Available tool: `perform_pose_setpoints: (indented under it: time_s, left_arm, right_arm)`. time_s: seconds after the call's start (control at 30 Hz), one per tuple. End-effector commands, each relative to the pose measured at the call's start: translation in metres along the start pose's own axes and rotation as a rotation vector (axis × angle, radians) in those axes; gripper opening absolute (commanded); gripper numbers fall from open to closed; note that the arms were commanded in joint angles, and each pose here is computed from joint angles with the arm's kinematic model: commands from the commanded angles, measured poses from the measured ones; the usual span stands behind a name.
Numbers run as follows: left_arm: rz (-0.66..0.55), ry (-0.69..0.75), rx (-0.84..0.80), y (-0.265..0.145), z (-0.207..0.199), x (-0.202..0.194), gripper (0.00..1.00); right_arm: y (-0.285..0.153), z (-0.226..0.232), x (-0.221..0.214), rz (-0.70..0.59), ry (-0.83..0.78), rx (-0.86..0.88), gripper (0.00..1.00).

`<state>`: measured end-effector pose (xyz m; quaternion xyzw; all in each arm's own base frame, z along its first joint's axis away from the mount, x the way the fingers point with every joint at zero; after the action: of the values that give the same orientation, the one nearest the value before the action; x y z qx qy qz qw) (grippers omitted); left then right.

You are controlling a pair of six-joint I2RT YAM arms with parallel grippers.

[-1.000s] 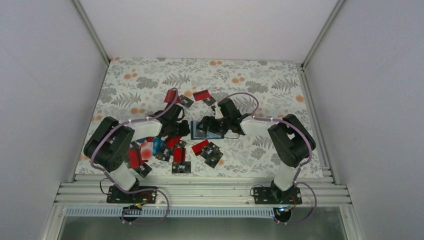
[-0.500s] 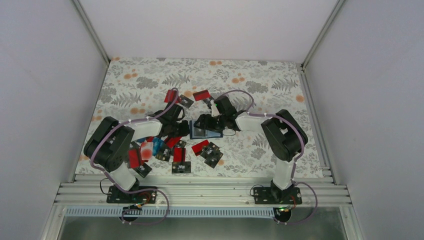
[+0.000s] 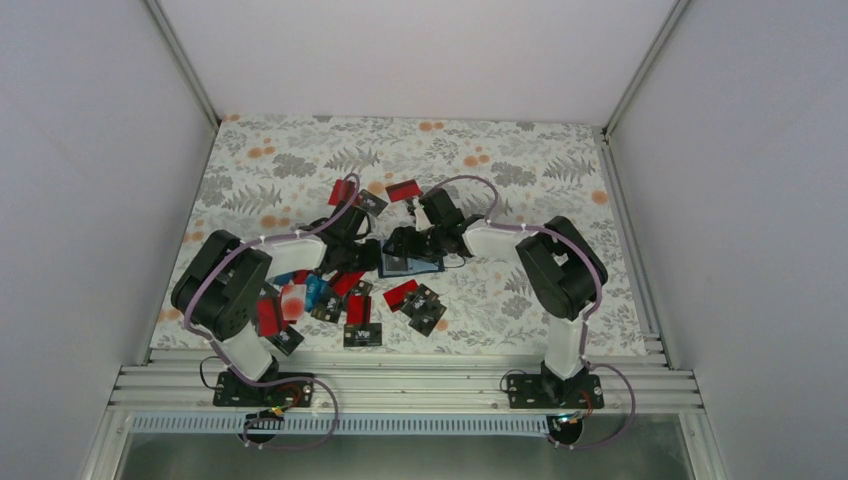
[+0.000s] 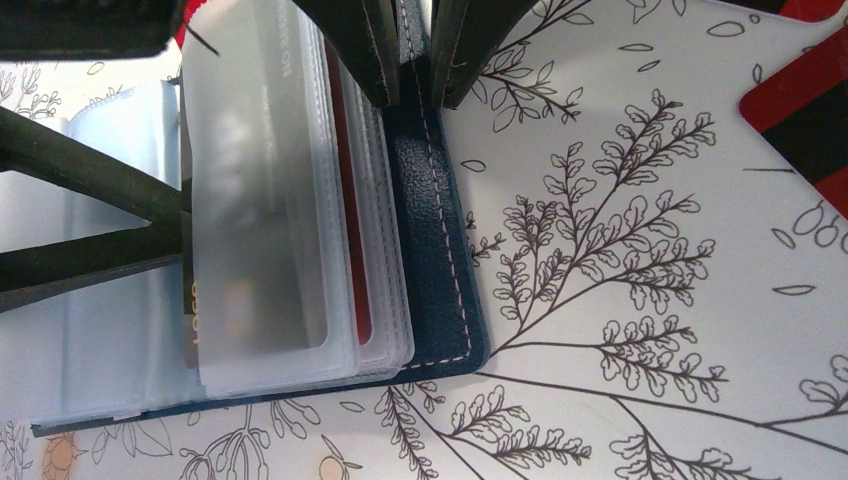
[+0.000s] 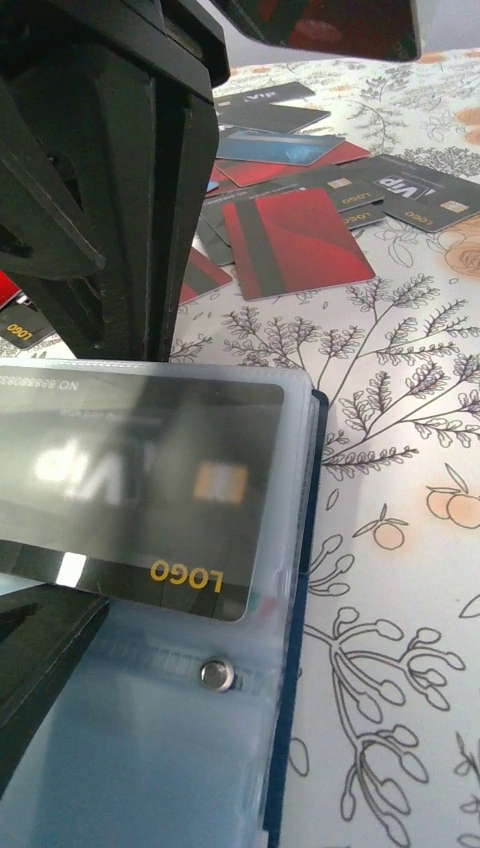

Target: Put the credit cards into the card holder

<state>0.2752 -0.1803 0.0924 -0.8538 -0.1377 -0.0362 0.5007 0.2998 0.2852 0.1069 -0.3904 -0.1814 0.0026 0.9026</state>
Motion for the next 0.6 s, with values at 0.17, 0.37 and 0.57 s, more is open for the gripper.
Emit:
perform_pose_setpoints:
  time_s: [0.17, 0.37, 0.57]
  left_arm:
    - [0.059, -0.006, 0.081, 0.011, 0.012, -0.012, 0.11]
    - [0.019, 0.001, 0.115, -0.009, 0.012, -0.013, 0.12]
    - [-0.013, 0.013, 0.147, -0.031, 0.014, -0.018, 0.19]
  right_arm:
    - [0.009, 0.012, -0.005, 0.037, -0.066, -0.06, 0.77]
    - [-0.009, 0.02, 0.0, 0.002, -0.116, -0.102, 0.81]
    - [-0.028, 0.025, -0.005, -0.024, -0.13, -0.119, 0.84]
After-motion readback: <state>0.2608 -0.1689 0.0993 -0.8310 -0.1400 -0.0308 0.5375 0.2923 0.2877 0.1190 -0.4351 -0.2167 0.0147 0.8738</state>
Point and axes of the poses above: each gripper's point midway between its finger pads, its own y axis out along the fingers, its own z axis along the line the jaws close on, x = y × z, the point moved 9 cm from there along -y, back along the fingers, and after that the axes turned 8 degrees about -y, right-handed, at the moved point
